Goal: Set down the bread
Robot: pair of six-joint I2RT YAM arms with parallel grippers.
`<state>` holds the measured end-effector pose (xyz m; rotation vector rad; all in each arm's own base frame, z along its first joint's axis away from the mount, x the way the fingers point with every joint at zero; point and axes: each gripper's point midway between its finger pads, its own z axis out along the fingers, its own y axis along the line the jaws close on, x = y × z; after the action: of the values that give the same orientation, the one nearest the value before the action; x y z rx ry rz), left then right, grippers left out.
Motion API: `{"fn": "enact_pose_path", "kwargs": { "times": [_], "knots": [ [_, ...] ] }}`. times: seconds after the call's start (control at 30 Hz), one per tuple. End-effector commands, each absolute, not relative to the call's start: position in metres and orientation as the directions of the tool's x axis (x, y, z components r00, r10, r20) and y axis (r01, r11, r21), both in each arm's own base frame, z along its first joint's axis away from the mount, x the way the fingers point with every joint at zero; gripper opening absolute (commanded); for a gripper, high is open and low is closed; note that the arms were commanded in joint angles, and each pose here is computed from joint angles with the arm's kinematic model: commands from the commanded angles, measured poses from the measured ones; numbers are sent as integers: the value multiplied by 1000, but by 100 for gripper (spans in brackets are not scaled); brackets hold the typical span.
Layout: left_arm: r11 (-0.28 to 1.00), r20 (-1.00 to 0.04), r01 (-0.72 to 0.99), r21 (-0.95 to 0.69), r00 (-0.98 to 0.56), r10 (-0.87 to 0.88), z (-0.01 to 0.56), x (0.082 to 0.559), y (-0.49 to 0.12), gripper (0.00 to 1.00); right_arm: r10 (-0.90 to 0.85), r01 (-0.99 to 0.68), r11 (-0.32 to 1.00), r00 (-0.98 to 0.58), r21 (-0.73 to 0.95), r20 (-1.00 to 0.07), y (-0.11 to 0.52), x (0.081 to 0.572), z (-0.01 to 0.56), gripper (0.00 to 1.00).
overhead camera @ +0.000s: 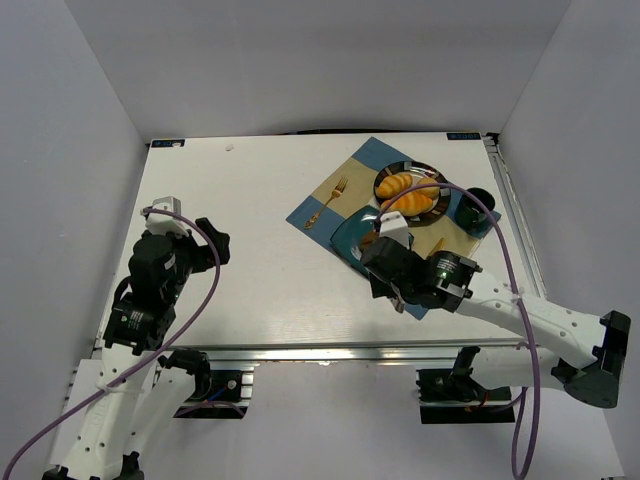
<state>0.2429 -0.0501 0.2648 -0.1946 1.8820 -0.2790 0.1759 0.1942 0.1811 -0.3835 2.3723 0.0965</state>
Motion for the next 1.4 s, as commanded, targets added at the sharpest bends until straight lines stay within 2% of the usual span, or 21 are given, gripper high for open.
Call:
{"fn": "enact_pose_path", "kwargs": {
  "times": [0.0, 0.1, 0.17, 0.3, 0.43, 0.7, 1.07, 1.17, 1.27, 1.37],
  "knots": [
    [954, -909, 18, -299, -309, -279, 271, 244, -53, 98, -198, -335, 941, -648, 42, -736, 210, 175, 215, 52],
    [954, -914, 16, -299, -294, -281, 276, 241, -51, 98, -228, -483, 869, -582, 106, -780, 245, 170, 226, 52],
    [953, -915, 15, -302, -286, -286, 277, 239, -50, 98, -306, -589, 804, -526, 81, -794, 261, 162, 219, 51],
    [954, -913, 12, -301, -291, -285, 276, 238, -49, 98, -299, -665, 743, -430, 75, -852, 292, 170, 211, 50],
    [951, -912, 22, -309, -289, -290, 279, 236, -51, 98, -332, -723, 689, -376, 50, -865, 311, 171, 184, 50],
    [947, -908, 24, -320, -293, -299, 274, 234, -52, 98, -399, -776, 630, -294, -27, -869, 341, 182, 128, 51],
    [951, -912, 6, -309, -285, -295, 277, 229, -46, 98, -482, -767, 639, -340, -59, -808, 343, 188, 57, 52],
    [949, -912, 4, -314, -278, -301, 277, 228, -46, 98, -500, -754, 654, -372, -60, -782, 337, 187, 40, 54],
    [952, -912, 2, -306, -288, -292, 276, 227, -45, 98, -498, -747, 662, -374, -65, -782, 334, 187, 36, 63],
    [950, -913, 6, -313, -279, -299, 277, 228, -46, 98, -504, -738, 671, -386, -68, -773, 331, 188, 36, 68]
  ]
}}
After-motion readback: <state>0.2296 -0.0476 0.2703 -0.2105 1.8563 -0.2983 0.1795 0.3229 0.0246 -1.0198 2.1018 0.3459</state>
